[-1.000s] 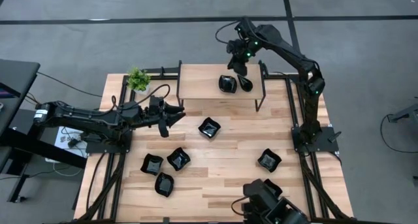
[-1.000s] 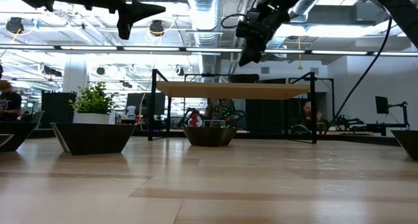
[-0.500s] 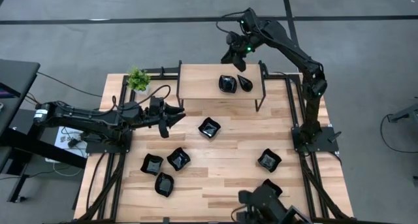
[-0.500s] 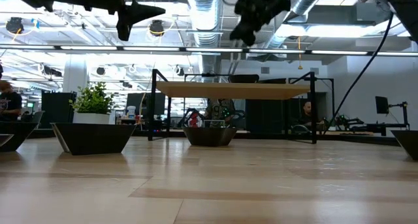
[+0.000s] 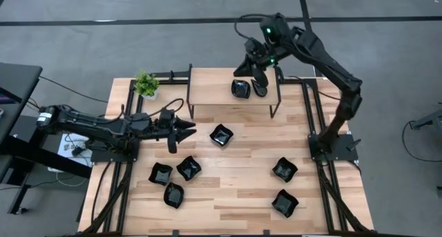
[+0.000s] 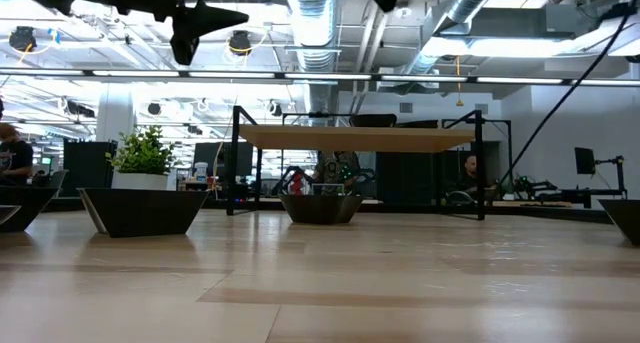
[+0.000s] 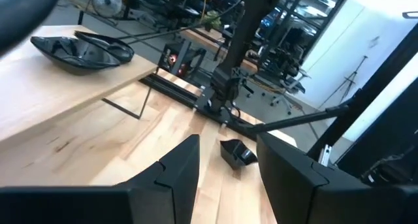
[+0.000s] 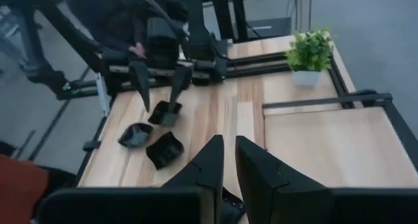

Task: Pick & Place Mini shaped plates
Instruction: Stack the black leaf shaped plate on top of the black leaf shaped plate on the shelf

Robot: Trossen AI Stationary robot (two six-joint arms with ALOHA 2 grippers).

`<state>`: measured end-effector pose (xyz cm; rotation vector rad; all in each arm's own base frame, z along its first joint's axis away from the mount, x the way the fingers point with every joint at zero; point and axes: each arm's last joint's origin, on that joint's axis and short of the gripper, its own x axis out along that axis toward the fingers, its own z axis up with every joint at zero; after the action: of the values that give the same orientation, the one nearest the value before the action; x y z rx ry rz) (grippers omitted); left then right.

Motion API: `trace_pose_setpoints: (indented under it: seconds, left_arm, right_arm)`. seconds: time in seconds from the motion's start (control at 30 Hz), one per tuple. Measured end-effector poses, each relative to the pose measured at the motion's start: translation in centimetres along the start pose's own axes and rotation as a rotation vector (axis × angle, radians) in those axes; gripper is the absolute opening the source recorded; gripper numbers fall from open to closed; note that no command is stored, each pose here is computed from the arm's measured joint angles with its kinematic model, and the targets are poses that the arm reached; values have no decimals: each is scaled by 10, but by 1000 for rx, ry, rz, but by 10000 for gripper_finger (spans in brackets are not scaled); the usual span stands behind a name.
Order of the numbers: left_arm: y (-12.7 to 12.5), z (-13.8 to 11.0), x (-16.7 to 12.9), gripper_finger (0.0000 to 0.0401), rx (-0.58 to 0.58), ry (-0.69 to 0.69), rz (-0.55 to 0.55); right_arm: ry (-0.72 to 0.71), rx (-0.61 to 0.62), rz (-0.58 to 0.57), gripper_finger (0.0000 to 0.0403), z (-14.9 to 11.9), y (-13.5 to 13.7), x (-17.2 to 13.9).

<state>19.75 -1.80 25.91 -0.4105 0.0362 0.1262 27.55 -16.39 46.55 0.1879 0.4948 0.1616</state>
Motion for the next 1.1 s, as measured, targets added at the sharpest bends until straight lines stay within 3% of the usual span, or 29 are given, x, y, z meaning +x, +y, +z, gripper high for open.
trace_pose_setpoints:
  seconds: [0.2,0.33,0.57,0.73,0.97,1.1]
  left_arm:
    - [-9,-11,-3,153,7,83,-39]
    - [-19,-25,-9,153,-42,199,-71]
    - [-45,-49,-26,153,-21,319,-109]
    - [-62,-65,-35,153,1,376,-151]
    - [-87,-104,-48,153,59,590,-293]
    - [-99,-126,-60,153,38,725,-360]
  right_arm:
    - [-12,34,-107,35,-14,50,22]
    - [-117,82,-139,36,-36,94,37]
    - [-359,127,-142,34,-90,177,46]
    - [-429,239,-149,35,-131,224,62]
    - [-385,265,-172,35,-166,277,91]
    - [-375,284,-123,35,-179,297,107]
